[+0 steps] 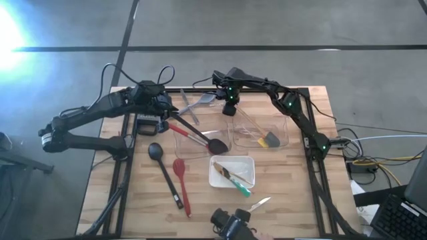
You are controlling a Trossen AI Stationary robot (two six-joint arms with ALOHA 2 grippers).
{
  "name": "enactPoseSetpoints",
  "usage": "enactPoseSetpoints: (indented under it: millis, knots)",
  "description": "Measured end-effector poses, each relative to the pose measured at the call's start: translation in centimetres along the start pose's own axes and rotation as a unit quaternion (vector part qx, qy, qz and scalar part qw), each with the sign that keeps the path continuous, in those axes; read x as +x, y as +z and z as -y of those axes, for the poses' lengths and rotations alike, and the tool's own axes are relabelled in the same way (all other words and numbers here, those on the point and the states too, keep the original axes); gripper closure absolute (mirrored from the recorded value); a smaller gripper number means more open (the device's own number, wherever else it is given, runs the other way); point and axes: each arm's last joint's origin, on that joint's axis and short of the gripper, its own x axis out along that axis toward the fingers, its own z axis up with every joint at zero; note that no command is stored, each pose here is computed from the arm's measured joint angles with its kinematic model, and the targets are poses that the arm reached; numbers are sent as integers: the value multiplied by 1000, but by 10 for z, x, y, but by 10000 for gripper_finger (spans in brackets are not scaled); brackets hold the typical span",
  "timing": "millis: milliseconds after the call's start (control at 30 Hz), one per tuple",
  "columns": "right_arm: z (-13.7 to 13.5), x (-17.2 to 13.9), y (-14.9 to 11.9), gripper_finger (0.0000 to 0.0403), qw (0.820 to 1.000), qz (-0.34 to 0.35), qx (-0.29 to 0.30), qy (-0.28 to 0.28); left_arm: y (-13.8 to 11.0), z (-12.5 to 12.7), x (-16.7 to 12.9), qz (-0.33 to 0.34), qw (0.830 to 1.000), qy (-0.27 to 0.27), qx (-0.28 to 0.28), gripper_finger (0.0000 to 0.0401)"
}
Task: Pick & Place Kitchen Items
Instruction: Put the pink spatula into the right transparent bin
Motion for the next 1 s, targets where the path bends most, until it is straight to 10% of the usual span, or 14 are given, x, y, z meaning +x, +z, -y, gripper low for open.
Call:
enactPoseSetpoints:
  millis: [567, 1000]
  knots:
    - [-2, -42, 7, 388, 998, 61, -6, -30, 0, 0, 0, 0, 1000, 0, 0, 343]
    - [-30, -138, -18, 388, 985, 163, 0, -53, -1, 0, 0, -7, 1000, -2, 2, 343]
